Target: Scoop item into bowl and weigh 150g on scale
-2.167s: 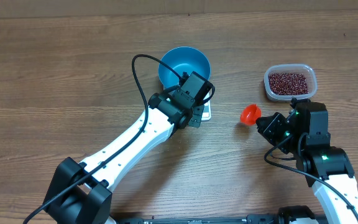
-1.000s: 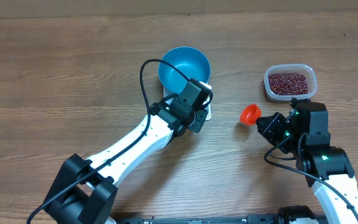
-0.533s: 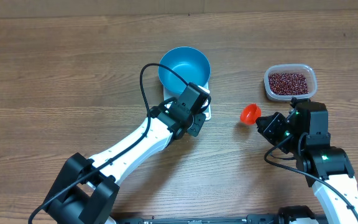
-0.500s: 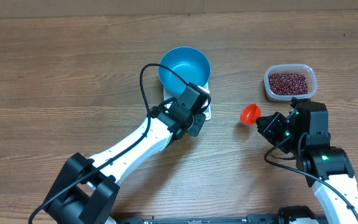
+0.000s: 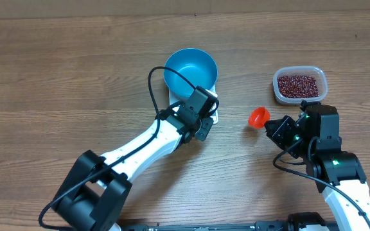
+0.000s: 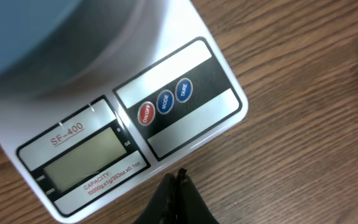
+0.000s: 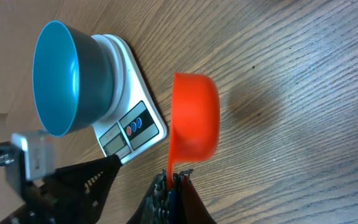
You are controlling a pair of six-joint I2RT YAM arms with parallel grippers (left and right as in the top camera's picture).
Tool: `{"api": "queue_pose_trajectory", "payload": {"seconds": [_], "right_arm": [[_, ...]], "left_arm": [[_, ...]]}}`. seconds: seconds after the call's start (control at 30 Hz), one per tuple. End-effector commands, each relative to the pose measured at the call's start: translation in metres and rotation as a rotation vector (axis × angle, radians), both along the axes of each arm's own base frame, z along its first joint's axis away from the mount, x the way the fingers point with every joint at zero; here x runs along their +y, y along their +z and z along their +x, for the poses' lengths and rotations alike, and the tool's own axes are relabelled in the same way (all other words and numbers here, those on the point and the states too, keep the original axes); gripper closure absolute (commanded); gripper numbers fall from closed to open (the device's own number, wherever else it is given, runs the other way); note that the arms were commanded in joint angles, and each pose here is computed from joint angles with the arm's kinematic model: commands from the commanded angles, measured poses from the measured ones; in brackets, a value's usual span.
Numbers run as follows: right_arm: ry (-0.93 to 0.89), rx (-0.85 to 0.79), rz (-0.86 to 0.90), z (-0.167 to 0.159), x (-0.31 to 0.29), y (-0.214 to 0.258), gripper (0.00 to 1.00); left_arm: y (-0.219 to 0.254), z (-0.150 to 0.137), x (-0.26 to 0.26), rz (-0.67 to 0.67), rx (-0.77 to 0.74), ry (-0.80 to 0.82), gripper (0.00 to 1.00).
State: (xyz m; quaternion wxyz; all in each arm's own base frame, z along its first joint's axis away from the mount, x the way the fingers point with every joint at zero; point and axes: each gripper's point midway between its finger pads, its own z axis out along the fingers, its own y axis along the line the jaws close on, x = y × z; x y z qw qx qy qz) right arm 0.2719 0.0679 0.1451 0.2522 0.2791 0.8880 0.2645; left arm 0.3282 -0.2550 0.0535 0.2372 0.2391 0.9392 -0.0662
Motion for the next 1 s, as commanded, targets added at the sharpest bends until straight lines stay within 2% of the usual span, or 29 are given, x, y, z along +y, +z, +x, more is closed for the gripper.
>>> {"api": "queue_pose_trajectory", "payload": {"seconds": [0.0, 0.97], "right_arm": [[0.003, -0.047, -0.010, 0.005, 0.000, 0.015, 0.96], [0.003, -0.051, -0.010, 0.006, 0.000, 0.016, 0.96]], "left_arm": [[-0.011, -0.006, -0.003, 0.014, 0.014, -0.028, 0.96], [-0.001, 0.014, -0.001, 0.031, -0.088, 0.012, 0.96]]}}
